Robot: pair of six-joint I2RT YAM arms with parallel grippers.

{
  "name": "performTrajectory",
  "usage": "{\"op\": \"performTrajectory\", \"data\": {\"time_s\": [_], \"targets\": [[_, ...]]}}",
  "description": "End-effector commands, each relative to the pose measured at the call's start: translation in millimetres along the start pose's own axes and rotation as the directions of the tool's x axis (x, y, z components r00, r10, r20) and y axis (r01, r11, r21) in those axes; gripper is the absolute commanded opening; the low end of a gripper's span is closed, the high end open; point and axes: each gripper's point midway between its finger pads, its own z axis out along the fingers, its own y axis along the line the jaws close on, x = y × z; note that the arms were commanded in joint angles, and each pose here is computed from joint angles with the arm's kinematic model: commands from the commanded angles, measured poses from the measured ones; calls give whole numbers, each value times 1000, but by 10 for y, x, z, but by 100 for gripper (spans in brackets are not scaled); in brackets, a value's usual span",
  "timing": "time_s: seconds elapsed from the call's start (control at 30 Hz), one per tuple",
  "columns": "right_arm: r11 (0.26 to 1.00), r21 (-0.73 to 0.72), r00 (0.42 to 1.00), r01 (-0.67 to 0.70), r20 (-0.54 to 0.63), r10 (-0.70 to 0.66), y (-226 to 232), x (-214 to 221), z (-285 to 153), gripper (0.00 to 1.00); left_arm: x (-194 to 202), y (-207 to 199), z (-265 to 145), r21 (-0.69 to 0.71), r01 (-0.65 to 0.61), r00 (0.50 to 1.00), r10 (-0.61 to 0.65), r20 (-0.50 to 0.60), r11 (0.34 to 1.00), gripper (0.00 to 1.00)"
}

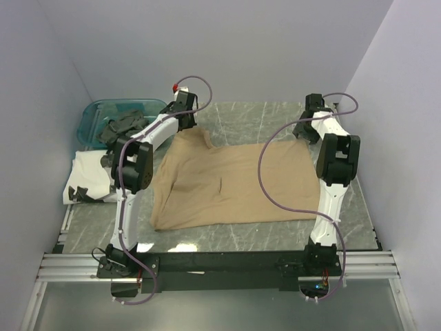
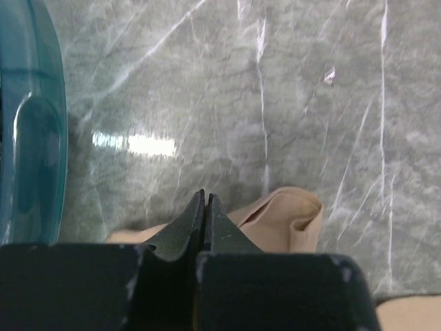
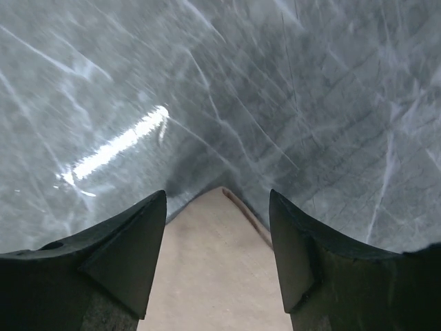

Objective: Fold and stack the t-shirts
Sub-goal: Fold the tshirt

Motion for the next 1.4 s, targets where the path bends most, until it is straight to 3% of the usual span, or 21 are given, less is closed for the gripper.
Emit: {"op": "performTrajectory", "data": {"time_s": [0.0, 0.1, 0.37, 0.83, 1.1, 1.37], "targets": [[1000, 24, 1000, 16, 5, -16, -47, -91, -64, 67, -325, -141, -323, 76, 10, 997, -15, 77, 997, 0], [1000, 17, 1000, 16, -26, -15, -45, 0, -17, 65, -264, -109, -360, 72, 8, 998, -13, 69, 997, 0], [999, 6, 998, 41, -38, -41, -40, 25, -15, 50, -207, -97, -562, 103, 11, 997, -18, 69, 995, 0], [997, 3, 996, 82, -38, -82, -47, 38, -28, 7, -116, -164, -1060, 168, 19, 995, -35, 91, 986, 0], [995, -51, 995, 91, 42, -89, 48, -72, -252, 2, -27, -94, -1333, 168, 40, 993, -58, 101, 985, 0], [998, -17, 994, 62, 90, -61, -96, 64, -498, 0, 211, -21, -1552, 176, 65, 994, -80, 80, 982, 0]]}}
